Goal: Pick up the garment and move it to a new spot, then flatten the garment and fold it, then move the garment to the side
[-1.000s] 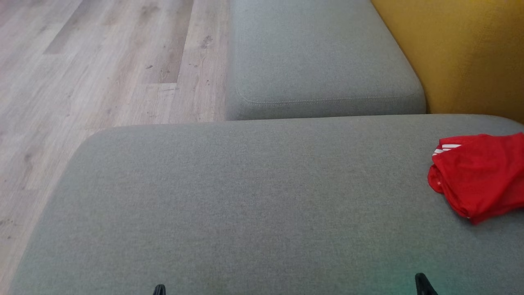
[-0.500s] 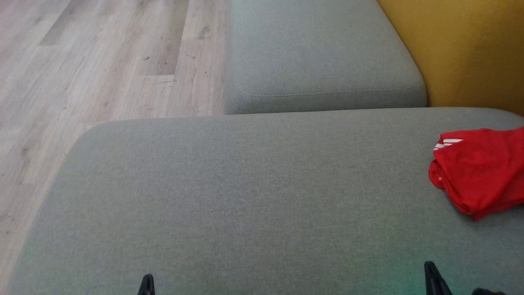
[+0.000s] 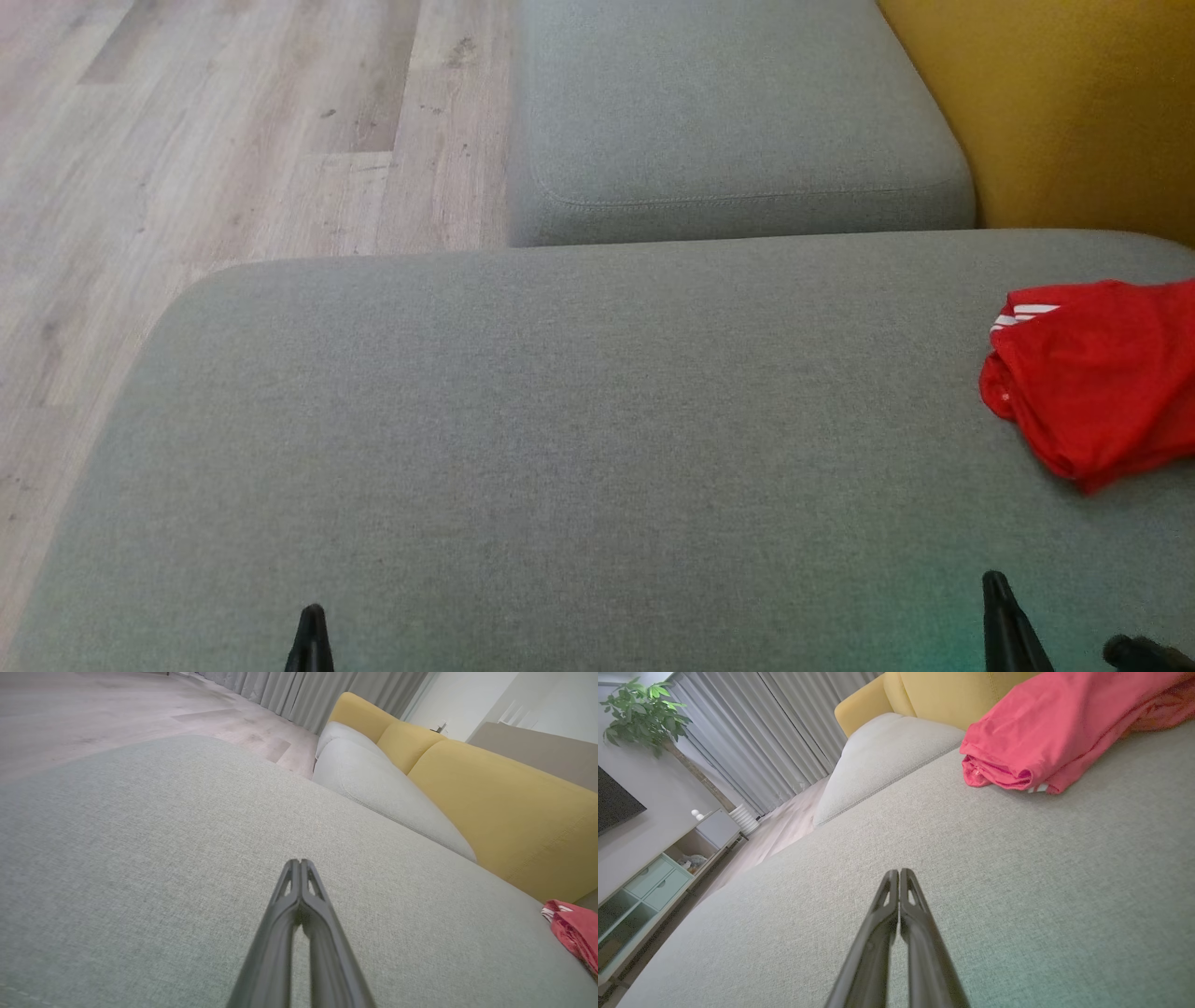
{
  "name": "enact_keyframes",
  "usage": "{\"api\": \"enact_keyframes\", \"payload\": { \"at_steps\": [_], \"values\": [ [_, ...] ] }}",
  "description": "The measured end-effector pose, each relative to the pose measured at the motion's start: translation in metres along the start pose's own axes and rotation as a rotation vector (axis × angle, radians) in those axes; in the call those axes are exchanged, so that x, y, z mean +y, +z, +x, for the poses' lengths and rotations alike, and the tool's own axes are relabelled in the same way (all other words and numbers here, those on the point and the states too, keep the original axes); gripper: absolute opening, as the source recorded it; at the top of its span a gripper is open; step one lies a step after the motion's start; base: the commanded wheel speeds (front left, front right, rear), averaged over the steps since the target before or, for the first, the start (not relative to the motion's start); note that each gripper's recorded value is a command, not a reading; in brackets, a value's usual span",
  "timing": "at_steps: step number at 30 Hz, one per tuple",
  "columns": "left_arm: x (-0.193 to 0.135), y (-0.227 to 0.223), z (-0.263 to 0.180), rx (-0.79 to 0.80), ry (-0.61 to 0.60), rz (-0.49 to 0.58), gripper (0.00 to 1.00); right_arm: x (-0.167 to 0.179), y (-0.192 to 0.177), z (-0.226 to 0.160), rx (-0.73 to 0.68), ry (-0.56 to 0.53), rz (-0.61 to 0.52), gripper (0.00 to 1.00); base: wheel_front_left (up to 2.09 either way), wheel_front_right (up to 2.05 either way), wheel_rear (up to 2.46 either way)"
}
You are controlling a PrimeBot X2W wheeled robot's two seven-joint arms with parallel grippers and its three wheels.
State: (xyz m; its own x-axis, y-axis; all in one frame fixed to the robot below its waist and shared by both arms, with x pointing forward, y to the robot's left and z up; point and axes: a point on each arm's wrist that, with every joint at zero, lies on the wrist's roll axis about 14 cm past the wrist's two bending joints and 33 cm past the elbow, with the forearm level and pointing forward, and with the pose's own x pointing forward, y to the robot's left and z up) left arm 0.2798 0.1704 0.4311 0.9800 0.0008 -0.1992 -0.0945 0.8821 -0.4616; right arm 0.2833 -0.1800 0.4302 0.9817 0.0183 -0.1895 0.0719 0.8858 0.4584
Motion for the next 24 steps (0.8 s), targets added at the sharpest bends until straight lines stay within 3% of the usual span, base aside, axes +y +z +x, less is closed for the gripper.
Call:
{"api": "enact_keyframes", "payload": {
  "at_steps": [24],
  "values": [
    [0.000,0.013,0.022,0.011,0.012,-0.274,0.00,-0.003,0.017,0.021,-0.021,-0.029,0.281,0.00,0.00,0.00,0.00]
  ]
}}
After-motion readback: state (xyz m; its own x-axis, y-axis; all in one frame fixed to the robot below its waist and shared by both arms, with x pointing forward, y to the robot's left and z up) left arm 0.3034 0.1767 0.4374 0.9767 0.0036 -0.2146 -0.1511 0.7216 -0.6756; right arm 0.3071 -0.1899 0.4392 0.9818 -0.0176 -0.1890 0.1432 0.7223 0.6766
